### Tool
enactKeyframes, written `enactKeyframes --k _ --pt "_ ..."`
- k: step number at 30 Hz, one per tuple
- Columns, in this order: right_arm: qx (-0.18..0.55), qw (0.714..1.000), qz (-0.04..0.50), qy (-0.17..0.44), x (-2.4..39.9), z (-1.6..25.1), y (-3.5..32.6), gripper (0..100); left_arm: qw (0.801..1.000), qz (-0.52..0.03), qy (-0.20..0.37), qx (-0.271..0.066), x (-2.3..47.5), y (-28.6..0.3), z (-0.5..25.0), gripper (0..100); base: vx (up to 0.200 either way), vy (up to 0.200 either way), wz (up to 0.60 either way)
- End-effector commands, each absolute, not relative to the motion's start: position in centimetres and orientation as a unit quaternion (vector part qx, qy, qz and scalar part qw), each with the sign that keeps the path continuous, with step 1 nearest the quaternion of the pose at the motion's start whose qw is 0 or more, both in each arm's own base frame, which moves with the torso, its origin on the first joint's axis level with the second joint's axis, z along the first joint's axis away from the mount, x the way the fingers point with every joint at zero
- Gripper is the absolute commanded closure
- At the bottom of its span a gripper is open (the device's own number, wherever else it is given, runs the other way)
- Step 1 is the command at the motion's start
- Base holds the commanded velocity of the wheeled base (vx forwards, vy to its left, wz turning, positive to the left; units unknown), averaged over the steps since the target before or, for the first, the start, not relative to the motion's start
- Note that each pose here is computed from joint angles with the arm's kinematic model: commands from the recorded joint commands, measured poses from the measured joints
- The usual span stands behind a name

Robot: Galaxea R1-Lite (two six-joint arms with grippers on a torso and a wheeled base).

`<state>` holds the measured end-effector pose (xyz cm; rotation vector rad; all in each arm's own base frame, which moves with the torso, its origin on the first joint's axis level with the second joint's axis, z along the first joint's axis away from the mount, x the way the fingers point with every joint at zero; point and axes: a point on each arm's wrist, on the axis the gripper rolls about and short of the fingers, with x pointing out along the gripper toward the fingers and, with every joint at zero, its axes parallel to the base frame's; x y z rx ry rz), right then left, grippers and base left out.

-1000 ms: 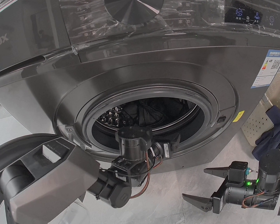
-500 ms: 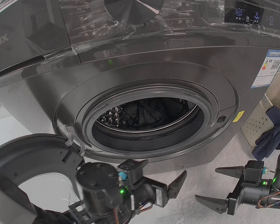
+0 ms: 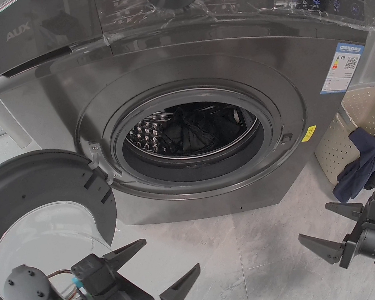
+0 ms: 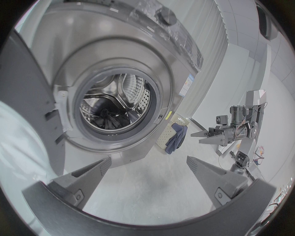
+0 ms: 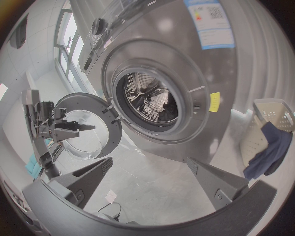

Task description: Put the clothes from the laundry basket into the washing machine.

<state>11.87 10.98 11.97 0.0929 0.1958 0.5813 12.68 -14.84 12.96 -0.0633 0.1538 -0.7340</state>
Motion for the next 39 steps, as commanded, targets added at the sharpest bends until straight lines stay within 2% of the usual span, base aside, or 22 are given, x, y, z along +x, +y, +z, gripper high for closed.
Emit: enactKeyframes --k 1,5,8,13,16,17,20,25,26,27,29,32,35,39 --pt "0.073 0.971 0.220 0.051 10.0 13.8 6.9 0 0.947 -0.314 0.028 -0.055 10.7 -10.5 14.1 0 -0.200 0.000 0.00" --pt "0.070 0.982 0.170 0.053 8.5 13.8 4.5 0 0.952 -0.297 -0.006 -0.079 9.0 -8.2 15.1 0 -0.200 0.000 0.00" --pt "0.070 0.988 0.124 0.059 7.2 13.4 2.9 0 0.963 -0.258 -0.006 -0.077 7.8 -5.8 15.2 0 -0.200 0.000 0.00" --pt "0.073 0.993 0.076 0.056 4.7 12.6 1.2 0 0.975 -0.214 0.019 -0.063 4.9 -2.8 13.8 0 -0.080 0.000 0.00" --pt "0.075 0.994 0.067 0.052 3.8 12.2 0.8 0 0.980 -0.187 0.017 -0.064 3.9 -1.9 13.3 0 0.000 0.000 0.00" --pt "0.077 0.995 0.053 0.041 2.8 11.9 0.4 0 0.985 -0.159 0.007 -0.065 2.6 -0.9 12.6 0 0.000 0.000 0.00" --pt "0.081 0.996 0.035 0.018 1.6 11.5 0.0 0 0.989 -0.135 -0.007 -0.065 0.6 0.1 11.2 0 0.000 -0.067 0.00" --pt "0.076 0.997 0.015 0.000 0.2 10.6 -0.2 0 0.987 -0.148 -0.031 -0.055 -1.7 0.4 9.2 0 0.000 -0.200 0.00" --pt "0.064 0.998 0.012 0.004 -0.4 10.0 -0.2 0 0.989 -0.143 -0.002 -0.041 -1.6 0.3 8.6 0 0.000 -0.200 0.00" --pt "0.063 0.998 0.012 0.004 -0.4 9.9 -0.2 0 0.989 -0.141 0.001 -0.041 -1.6 0.4 8.6 0 0.000 -0.200 0.00" --pt "0.037 0.999 0.009 0.007 -1.6 8.5 -0.1 0 0.993 -0.109 0.010 -0.050 -1.6 0.5 8.4 0 0.000 -0.200 0.00" --pt "0.026 1.000 -0.005 -0.003 -2.4 8.1 0.1 0 0.996 -0.073 0.012 -0.049 -1.5 0.4 8.5 0 0.000 -0.200 0.00" --pt "0.018 0.999 -0.041 0.003 -2.3 7.6 -0.1 0 0.999 -0.038 0.009 -0.026 -1.5 0.3 8.5 0 0.000 -0.200 0.00" --pt "0.012 0.999 -0.037 0.004 -2.3 7.6 -0.1 0 1.000 -0.013 0.007 0.010 -1.6 0.2 8.5 0 0.000 -0.200 0.00"
